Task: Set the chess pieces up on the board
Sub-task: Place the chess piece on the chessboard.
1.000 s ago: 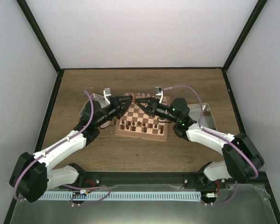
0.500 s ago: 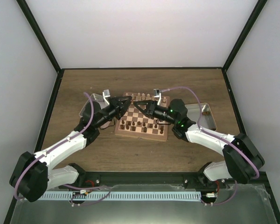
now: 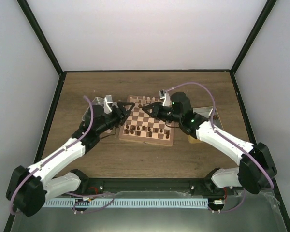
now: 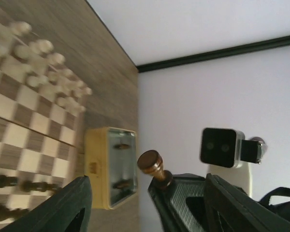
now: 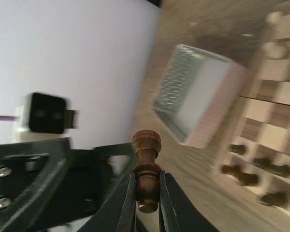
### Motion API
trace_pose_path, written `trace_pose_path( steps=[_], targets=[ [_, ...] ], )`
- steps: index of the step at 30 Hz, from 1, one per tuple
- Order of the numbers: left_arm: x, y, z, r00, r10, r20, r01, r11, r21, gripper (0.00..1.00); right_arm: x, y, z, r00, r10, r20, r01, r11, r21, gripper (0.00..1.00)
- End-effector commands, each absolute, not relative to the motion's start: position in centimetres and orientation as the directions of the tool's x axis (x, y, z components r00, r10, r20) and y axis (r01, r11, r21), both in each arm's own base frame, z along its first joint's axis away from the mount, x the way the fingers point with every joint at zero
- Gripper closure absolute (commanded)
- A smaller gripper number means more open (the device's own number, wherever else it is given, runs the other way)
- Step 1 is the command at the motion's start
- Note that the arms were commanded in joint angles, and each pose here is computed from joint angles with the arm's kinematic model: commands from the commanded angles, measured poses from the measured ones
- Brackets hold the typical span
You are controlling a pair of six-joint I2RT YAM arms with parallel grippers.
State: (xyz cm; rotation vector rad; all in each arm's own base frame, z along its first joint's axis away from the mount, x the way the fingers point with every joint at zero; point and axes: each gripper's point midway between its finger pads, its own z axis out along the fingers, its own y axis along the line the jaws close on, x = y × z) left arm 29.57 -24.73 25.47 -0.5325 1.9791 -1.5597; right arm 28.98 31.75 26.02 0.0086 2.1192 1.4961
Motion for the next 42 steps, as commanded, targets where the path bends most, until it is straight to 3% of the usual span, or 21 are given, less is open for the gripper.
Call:
trace_pose_path(
  steps=[1, 7, 12, 18, 30, 42],
  targets=[
    [29.2, -20.8, 22.8, -0.684, -0.587, -0.433, 0.058, 0.548, -0.834, 0.31, 27.7, 27.4, 21.4, -0.887, 0.142, -0.439, -0.235, 0.679, 0.695, 0.99],
    [30.0, -17.5, 24.7, -0.565, -0.384, -0.730, 0.159, 0.818, -0.553, 0.24, 25.7, 23.1, 18.7, -0.925, -0.020, -0.380, -0.206, 0.867, 0.455, 0.99],
    [30.5, -15.4, 26.3, -0.482, -0.264, -0.835, 0.162, 0.910, -0.381, 0.21, 25.0, 21.7, 16.4, -0.953, -0.123, -0.279, -0.214, 0.920, 0.327, 0.99],
    [30.2, -15.2, 26.8, -0.446, -0.209, -0.870, 0.206, 0.922, -0.327, 0.21, 25.8, 21.2, 14.7, -0.963, -0.169, -0.209, -0.210, 0.959, 0.192, 0.99],
    [29.7, -15.5, 26.5, -0.451, -0.210, -0.867, 0.233, 0.911, -0.341, 0.20, 25.1, 25.1, 12.1, -0.955, -0.283, -0.094, -0.295, 0.943, 0.157, 0.99],
    [29.6, -15.8, 26.1, -0.461, -0.216, -0.860, 0.244, 0.901, -0.358, 0.20, 24.9, 25.9, 9.9, -0.946, -0.321, -0.046, -0.324, 0.931, 0.167, 0.96]
  ],
)
